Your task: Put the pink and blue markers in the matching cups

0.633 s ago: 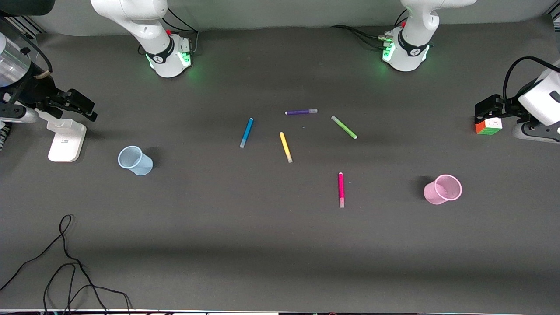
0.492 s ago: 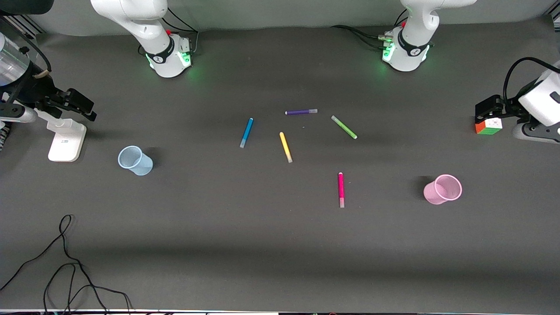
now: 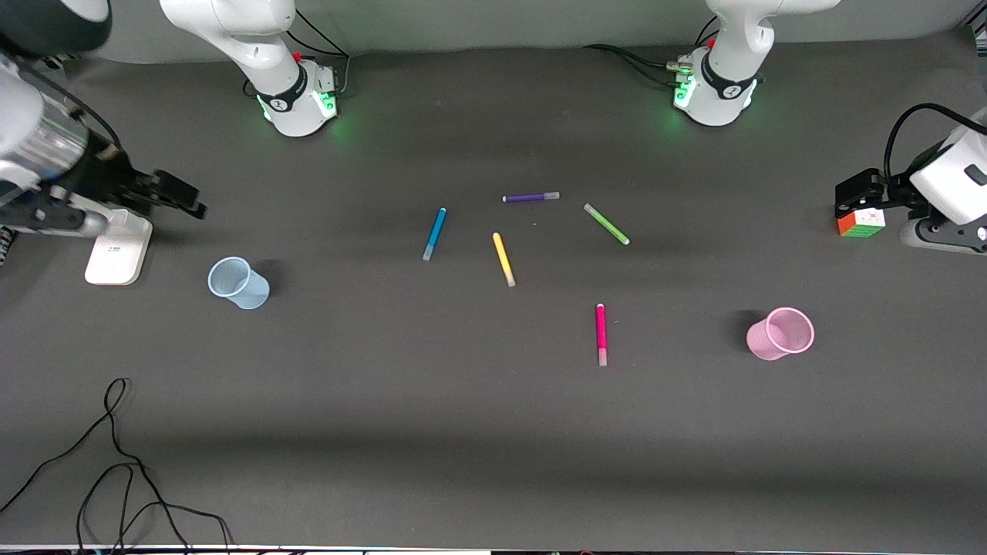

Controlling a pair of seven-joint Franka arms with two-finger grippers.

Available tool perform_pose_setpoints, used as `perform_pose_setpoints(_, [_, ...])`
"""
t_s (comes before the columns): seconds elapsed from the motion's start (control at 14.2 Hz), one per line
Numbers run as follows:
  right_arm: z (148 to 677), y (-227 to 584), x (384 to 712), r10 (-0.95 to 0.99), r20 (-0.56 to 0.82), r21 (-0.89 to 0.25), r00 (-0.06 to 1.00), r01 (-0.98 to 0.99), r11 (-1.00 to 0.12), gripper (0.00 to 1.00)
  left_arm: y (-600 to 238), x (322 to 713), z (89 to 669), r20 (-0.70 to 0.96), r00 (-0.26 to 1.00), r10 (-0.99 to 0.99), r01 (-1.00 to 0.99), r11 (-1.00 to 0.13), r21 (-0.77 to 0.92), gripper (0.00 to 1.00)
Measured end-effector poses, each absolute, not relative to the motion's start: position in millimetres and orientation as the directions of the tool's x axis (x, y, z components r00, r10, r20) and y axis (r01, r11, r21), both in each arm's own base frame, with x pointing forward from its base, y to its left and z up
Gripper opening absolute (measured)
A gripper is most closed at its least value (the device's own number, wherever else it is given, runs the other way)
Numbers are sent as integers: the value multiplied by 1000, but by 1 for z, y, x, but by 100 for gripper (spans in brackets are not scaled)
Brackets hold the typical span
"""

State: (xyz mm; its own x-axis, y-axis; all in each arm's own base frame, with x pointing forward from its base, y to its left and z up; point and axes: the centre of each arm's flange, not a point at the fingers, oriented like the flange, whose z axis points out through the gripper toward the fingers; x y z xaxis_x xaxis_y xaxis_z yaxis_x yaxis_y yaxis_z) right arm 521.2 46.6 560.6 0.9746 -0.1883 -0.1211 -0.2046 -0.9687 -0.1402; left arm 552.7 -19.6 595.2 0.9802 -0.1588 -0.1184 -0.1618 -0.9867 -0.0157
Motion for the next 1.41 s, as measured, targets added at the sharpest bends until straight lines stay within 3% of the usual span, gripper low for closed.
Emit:
perform_pose_setpoints(0.21, [507, 83, 539, -191, -235, -161, 953, -232, -959, 100, -24, 554, 592, -123, 979, -165, -168, -986, -10, 100])
perform_pose_setpoints(0.42, [421, 160, 559, -232, -304, -121, 924, -279, -953, 99, -43, 555, 589, -126, 982, -142, -144, -990, -10, 100])
perform_pose_setpoints(0.84, [226, 248, 541, -199, -653, -136, 731, -372, -918, 91, -147, 557, 560, -141, 970, -197, -199, -980, -5, 100])
perform_pose_setpoints(1.05, [185, 274, 524, -177, -738, -131, 651, -395, -909, 92, -204, 559, 541, -103, 975, -197, -197, -980, 14, 100])
perform_pose_setpoints(1.41, [156, 287, 511, -167, -771, -107, 615, -383, -917, 93, -293, 568, 465, -98, 985, -139, -135, -990, 45, 100])
